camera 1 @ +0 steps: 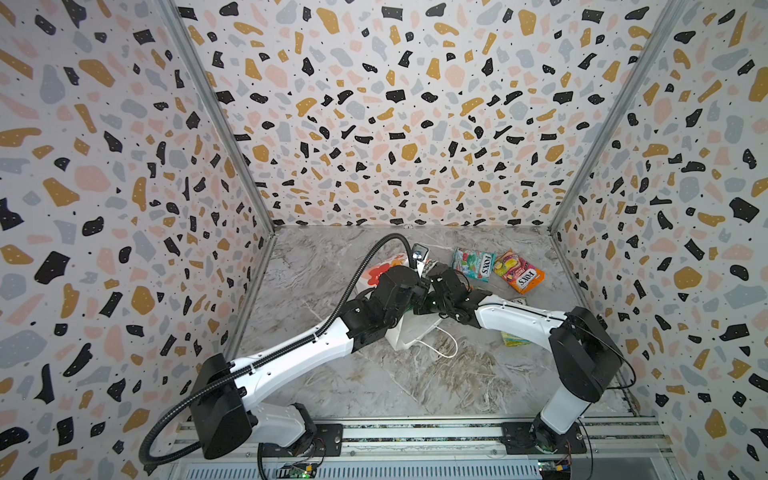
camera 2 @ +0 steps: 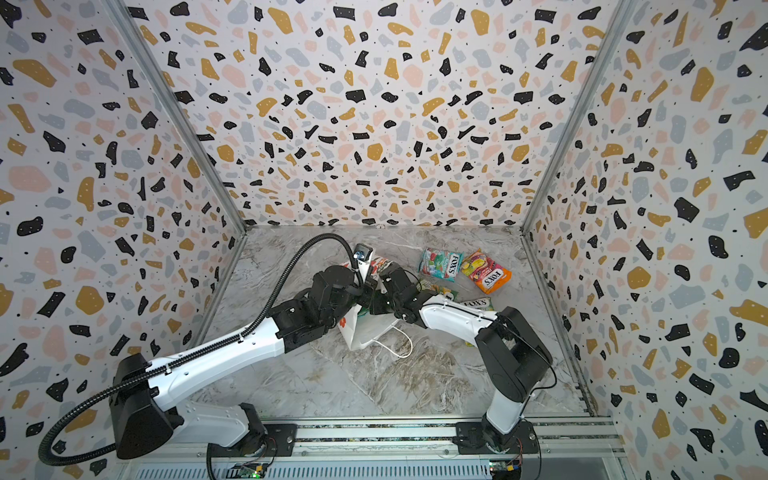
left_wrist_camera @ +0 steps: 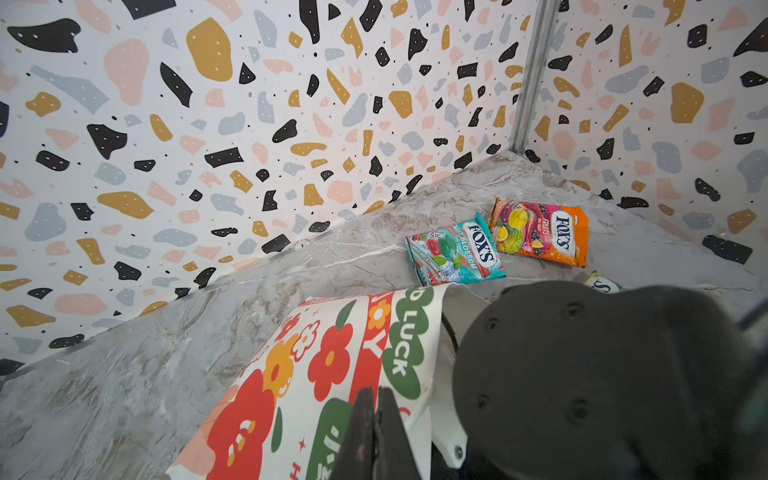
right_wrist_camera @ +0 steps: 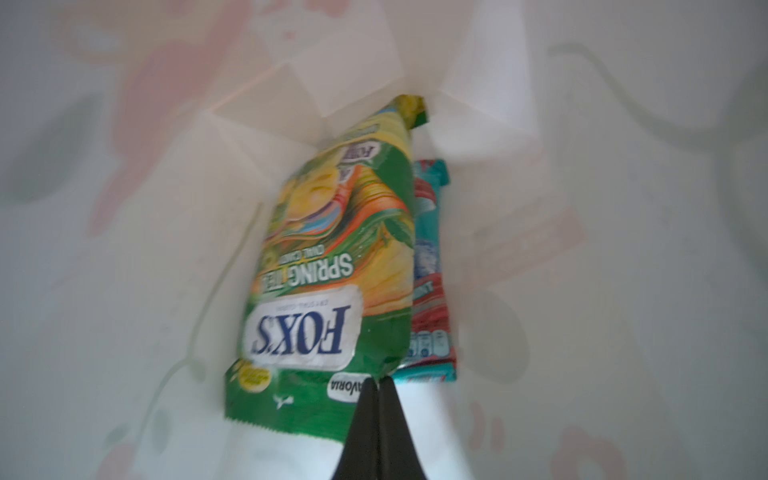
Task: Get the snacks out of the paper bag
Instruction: 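Lift the green pack out of the bag with the right gripper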
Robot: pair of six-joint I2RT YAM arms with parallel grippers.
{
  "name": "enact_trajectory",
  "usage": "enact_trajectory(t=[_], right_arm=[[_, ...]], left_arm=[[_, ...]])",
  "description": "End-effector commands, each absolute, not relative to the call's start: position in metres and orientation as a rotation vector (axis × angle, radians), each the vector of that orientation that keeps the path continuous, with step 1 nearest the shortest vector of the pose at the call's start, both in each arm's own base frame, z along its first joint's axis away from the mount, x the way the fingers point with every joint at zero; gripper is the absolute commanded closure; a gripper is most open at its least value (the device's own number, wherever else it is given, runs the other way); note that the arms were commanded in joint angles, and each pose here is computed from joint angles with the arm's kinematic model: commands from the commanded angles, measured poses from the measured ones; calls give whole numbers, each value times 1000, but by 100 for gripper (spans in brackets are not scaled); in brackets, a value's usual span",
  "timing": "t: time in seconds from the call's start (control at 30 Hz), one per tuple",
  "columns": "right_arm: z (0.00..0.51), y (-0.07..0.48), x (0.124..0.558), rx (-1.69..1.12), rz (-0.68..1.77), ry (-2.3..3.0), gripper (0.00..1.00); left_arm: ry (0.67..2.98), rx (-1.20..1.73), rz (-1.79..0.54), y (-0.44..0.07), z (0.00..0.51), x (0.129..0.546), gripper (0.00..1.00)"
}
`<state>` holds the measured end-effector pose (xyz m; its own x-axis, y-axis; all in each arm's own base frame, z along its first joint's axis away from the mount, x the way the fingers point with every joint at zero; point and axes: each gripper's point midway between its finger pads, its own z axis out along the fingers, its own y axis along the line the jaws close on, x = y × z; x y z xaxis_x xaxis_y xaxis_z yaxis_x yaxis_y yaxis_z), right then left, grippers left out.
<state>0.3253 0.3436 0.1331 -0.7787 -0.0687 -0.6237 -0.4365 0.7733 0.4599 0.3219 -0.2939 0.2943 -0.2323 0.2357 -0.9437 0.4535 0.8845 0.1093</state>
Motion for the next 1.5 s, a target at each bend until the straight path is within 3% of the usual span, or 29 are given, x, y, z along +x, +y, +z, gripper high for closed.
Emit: enact_trajectory(t=[0.0, 0.4, 1.07, 1.47], right_arm=[[165, 347, 311, -460, 883, 2272, 100], [220, 322, 271, -552, 945, 2155, 100], [354, 281, 224, -607, 1004, 1879, 100], [446, 247, 231, -530, 923, 1724, 100]], left_arm=[[1801, 446, -208, -288, 307, 328, 100], [1794, 397, -139, -275, 310, 332, 100], [1795, 397, -40, -261, 316, 333, 100], [1822, 393, 33, -233, 306, 319, 100]])
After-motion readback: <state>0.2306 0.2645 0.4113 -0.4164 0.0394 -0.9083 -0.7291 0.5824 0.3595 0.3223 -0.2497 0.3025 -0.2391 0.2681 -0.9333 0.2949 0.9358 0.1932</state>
